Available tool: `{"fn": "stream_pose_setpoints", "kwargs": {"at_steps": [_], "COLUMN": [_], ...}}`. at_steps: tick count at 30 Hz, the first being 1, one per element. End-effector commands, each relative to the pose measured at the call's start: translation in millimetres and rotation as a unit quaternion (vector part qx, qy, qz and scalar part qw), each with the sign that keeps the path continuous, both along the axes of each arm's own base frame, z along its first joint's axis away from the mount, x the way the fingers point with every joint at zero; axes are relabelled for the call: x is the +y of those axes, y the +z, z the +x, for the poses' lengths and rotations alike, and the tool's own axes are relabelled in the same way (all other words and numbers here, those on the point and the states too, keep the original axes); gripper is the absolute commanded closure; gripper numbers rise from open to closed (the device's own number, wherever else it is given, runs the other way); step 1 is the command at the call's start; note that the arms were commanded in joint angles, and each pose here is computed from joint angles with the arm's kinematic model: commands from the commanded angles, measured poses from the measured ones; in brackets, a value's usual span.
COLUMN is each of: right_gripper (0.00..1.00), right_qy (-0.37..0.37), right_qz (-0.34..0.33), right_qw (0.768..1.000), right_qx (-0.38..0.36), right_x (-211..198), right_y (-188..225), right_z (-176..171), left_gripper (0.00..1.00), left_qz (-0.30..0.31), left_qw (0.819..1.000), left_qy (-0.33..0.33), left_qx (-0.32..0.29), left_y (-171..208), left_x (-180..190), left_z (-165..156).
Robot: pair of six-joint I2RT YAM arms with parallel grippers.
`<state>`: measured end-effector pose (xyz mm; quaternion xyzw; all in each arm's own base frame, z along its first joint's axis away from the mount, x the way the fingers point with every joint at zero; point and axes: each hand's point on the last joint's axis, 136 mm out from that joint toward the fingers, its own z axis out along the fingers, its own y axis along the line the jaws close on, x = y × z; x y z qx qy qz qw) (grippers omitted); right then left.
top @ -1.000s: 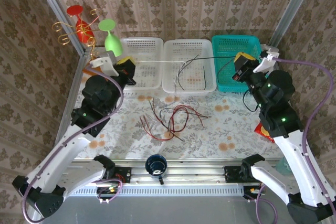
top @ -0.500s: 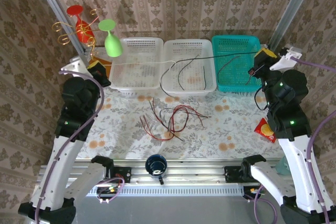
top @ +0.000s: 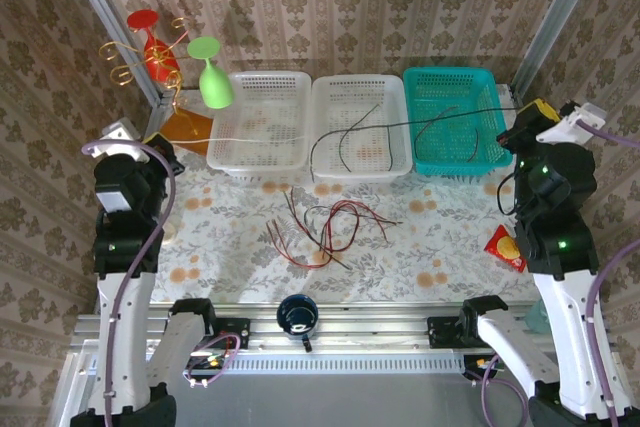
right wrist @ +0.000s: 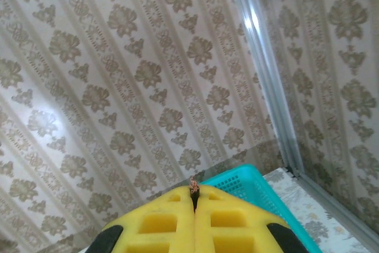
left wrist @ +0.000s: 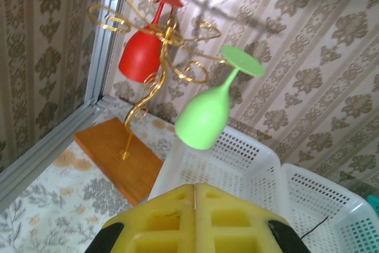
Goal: Untangle the cables
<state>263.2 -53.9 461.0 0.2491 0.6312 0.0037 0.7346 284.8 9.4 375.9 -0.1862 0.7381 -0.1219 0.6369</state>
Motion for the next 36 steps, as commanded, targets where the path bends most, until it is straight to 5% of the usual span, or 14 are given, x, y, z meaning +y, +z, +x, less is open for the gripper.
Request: {"fn": "stream_pose_setpoints", "kwargs": {"at_steps": [1, 36], "right_gripper": [1.00, 1.00], "right_qy": [-0.043, -0.207], "right_qz": [0.001, -0.032], "right_qw": [0.999, 0.976], "right_qx": [-0.021, 0.059], "right_x": [-15.3, -74.9], "right_y": [0.4, -38.0], "right_z": [-12.8, -37.5], "left_gripper": [1.00, 1.00], "left_qz": [-0.038, -0.117], "left_qw": [0.999, 0.983], "left_qy": [-0.009, 0.072], "left_qx": [0.038, 0.122], "left_y": [-27.0, -102.3], "left_x": [-0.8, 56.5], "left_z": [-1.0, -3.7]}}
